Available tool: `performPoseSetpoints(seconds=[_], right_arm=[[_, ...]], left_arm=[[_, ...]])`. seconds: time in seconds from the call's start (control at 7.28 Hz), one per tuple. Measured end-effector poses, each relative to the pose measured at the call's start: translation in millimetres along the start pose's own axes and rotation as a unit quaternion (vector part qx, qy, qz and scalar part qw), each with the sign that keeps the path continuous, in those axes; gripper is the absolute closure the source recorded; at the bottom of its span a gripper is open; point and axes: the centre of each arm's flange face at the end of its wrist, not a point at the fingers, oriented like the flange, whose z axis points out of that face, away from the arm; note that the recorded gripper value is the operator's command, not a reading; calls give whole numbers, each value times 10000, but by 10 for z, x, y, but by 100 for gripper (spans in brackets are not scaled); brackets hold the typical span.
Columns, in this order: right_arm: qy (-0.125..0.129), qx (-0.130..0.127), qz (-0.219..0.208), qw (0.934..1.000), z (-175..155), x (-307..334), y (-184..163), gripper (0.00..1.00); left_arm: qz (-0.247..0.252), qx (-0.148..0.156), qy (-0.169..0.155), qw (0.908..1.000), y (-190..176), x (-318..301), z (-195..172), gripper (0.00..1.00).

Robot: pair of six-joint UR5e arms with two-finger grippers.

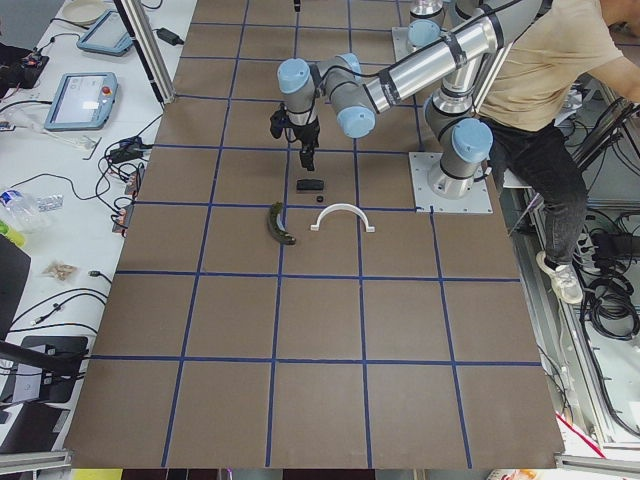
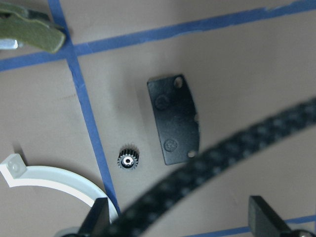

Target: Place bearing gear from tray to pile

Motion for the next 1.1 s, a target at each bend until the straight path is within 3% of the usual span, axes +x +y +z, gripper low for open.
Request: performPoseSetpoints(seconds=[0.27, 0.41, 0.55, 0.82, 0.96, 1.1], right_arm=[[-61, 79, 461, 9989, 34, -1198, 62, 87], [-281, 104, 750, 9967, 143, -1722, 101, 87], [-503, 141, 1027, 9933, 279, -2224, 145, 87], [-693, 217, 1108, 9912, 538, -3076, 347, 82], [-725, 177, 1175, 9903, 632, -3280, 434, 77], [-726, 115, 1195, 9901, 706, -3405, 508, 51]], left_arm=[[-211, 238, -102, 9994, 57, 513, -785, 0], [-135, 380, -159, 9991, 158, 776, -1095, 0], [-115, 493, -181, 9986, 276, 1007, -1310, 0], [-153, 654, -157, 9976, 433, 1387, -1499, 0], [-100, 709, -115, 9974, 466, 1527, -1544, 0], [-59, 750, -108, 9971, 491, 1597, -1580, 0]])
